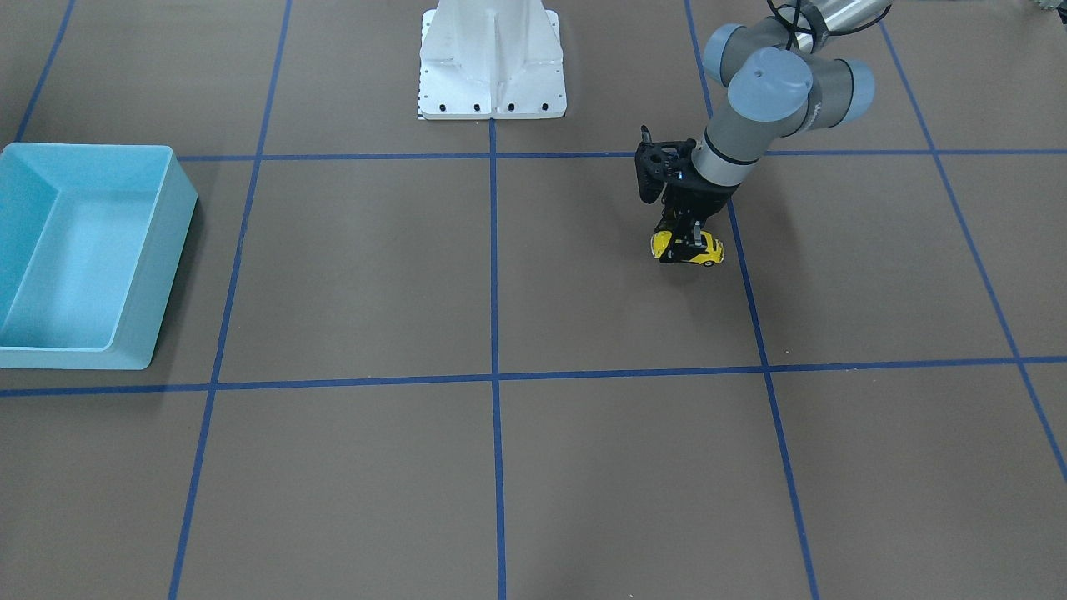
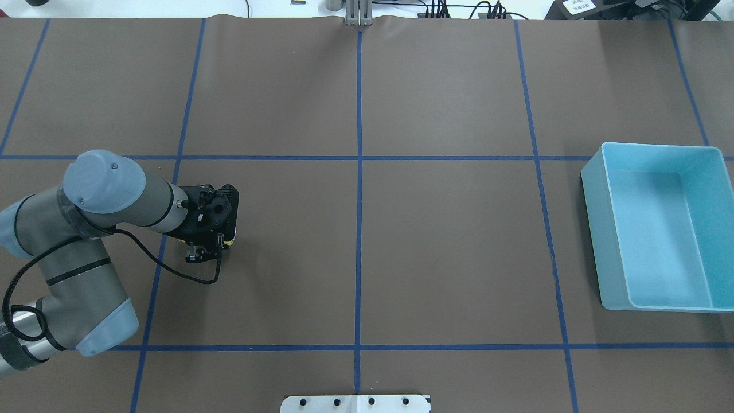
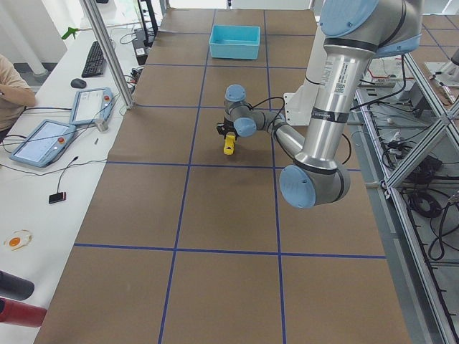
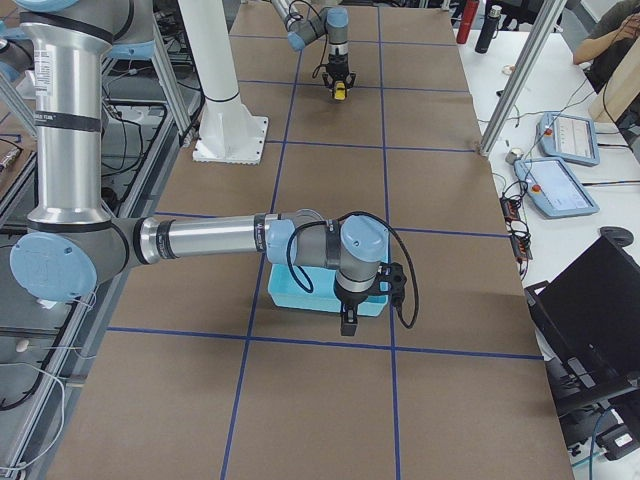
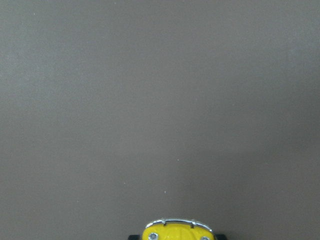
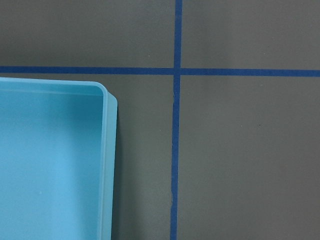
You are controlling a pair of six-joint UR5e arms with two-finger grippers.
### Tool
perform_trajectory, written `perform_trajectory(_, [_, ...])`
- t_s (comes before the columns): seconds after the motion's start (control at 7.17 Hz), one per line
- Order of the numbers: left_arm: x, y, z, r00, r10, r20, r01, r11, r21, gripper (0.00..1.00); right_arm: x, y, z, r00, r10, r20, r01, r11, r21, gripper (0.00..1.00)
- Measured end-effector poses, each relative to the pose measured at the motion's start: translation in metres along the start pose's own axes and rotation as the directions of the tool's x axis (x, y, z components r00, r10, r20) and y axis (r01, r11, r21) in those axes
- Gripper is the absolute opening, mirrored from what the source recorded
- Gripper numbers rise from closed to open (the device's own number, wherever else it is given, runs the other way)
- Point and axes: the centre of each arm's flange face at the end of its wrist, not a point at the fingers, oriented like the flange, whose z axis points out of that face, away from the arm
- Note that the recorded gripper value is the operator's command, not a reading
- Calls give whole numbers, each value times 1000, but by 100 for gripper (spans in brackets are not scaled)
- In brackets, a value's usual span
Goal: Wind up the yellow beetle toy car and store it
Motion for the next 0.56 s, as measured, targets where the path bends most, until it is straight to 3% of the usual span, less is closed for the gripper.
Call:
perform_trajectory(0.28, [-1, 4, 7, 1000, -5, 15, 5, 999, 39, 0, -1, -1, -1, 1000, -1, 2, 1, 1000, 1, 100])
perform_trajectory(0.56, [-1, 12, 12, 1000, -11, 13, 10, 999, 40, 0, -1, -3, 0, 1000, 2, 4, -2, 1000, 1, 100])
